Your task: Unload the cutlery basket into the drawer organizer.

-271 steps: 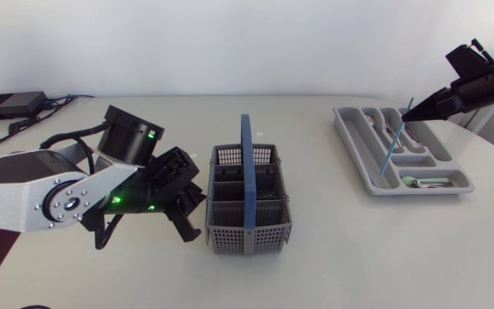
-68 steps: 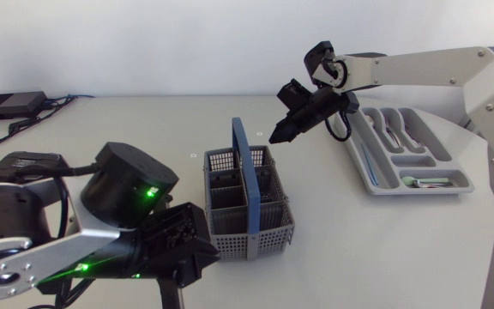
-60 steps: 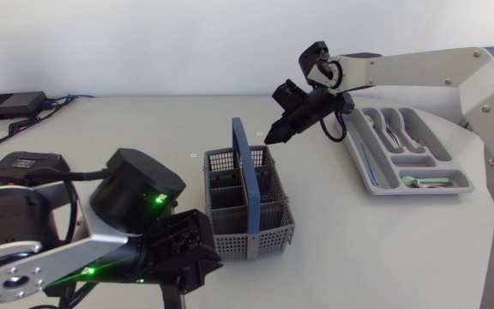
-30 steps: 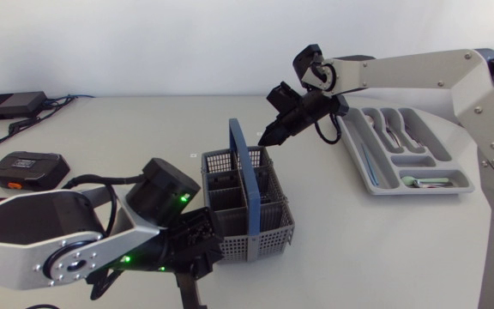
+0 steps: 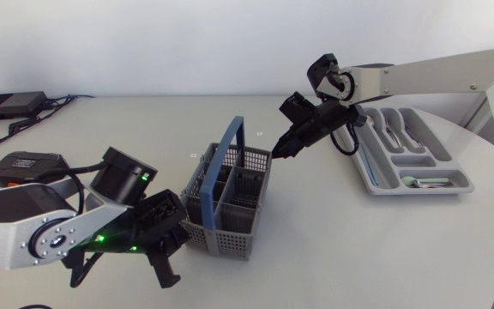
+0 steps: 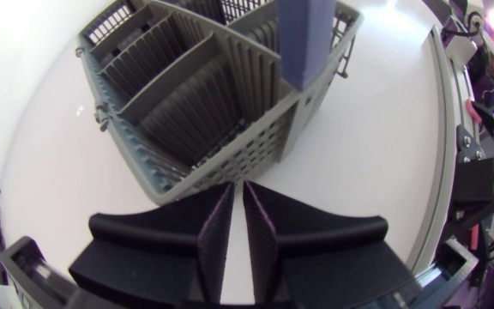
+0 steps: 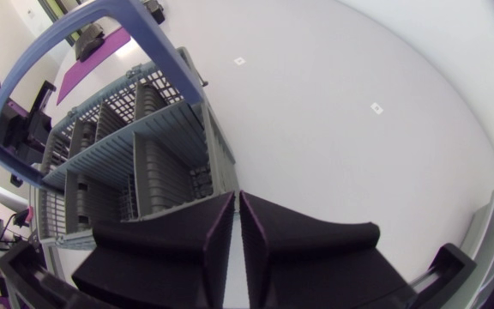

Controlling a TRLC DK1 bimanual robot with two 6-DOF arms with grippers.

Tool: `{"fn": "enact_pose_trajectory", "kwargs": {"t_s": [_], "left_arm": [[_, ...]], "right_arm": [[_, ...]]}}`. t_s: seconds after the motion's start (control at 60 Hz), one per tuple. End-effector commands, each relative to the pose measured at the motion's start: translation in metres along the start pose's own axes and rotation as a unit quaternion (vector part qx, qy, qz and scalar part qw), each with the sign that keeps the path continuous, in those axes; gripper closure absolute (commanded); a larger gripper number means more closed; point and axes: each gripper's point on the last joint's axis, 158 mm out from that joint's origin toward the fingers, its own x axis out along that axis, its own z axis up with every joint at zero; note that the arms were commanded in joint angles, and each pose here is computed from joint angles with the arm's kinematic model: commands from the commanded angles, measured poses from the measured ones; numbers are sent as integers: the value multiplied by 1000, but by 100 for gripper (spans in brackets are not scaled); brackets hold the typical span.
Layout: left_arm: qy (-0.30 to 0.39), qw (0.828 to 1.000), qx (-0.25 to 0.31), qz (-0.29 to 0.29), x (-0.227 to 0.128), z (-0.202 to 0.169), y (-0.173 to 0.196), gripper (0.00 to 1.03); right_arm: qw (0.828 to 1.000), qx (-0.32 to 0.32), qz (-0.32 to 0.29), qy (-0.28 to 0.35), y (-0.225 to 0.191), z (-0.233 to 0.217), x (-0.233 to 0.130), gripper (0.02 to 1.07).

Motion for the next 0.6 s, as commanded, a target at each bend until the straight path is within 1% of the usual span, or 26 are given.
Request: {"fn": "enact_pose_trajectory", "kwargs": {"t_s": [0.0,0.083,0.217,0.4,0.583], "left_arm": [[-27,999,9,22,-6,7,11,89],[-34,999,8,25,-10,9,11,89],[-43,999,8,30,-15,12,13,89],[-45,998,-3,40,-12,11,23,89],[-48,997,-22,57,-9,12,45,89]], "right_arm": [[1000,2,9,-2,4,3,-1,94],[1000,9,-6,-7,-10,9,0,94],[1000,15,-9,-10,-18,16,6,94],[1000,9,5,3,-4,13,18,94],[1000,1,12,14,13,-3,9,94]]}}
